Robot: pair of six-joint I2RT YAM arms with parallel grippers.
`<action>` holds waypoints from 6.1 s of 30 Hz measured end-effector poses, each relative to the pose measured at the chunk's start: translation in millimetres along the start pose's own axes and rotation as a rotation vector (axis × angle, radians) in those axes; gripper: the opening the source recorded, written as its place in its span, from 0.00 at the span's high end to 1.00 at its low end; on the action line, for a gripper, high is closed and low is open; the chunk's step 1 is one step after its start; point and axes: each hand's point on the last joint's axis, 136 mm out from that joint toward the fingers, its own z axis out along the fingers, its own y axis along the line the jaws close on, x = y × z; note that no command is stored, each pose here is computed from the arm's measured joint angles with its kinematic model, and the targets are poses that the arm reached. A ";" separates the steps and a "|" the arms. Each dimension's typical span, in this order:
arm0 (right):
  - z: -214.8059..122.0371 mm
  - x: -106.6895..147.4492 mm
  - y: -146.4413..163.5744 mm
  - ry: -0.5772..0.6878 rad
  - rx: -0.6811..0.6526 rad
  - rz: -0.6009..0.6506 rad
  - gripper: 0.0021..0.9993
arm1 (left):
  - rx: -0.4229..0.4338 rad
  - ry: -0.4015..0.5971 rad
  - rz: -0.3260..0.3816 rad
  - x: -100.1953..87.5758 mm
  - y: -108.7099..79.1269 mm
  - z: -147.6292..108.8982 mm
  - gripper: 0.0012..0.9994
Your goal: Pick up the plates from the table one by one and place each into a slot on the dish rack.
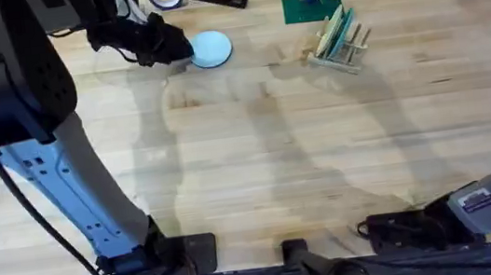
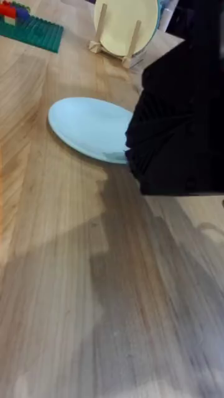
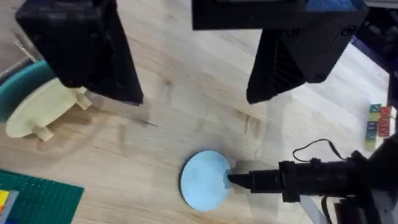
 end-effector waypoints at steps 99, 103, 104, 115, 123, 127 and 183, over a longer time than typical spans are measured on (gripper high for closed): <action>242.5 21.9 21.5 0.069 -0.088 0.317 0.00 | 0.055 0.025 -0.029 -6.2 7.9 13.3 0.96; 243.9 15.8 23.8 0.045 -0.103 0.320 0.00 | 0.055 0.025 -0.029 -6.2 7.9 13.3 0.96; 244.4 15.1 23.2 0.041 -0.101 0.320 0.00 | 0.055 0.025 -0.029 -6.2 7.9 13.3 0.96; 246.0 15.2 20.5 0.037 -0.089 0.333 0.12 | 0.055 0.025 -0.029 -6.2 7.9 13.3 0.96; 246.2 14.6 19.0 0.032 -0.081 0.339 0.69 | 0.055 0.025 -0.029 -6.2 8.0 13.3 0.96; 245.1 12.9 17.5 0.032 -0.086 0.346 0.96 | 0.056 0.024 -0.028 -6.6 7.9 13.0 0.96; 25.0 12.7 0.2 0.038 0.217 -0.176 0.97 | -0.454 -0.076 0.274 84.9 -73.8 -208.5 0.96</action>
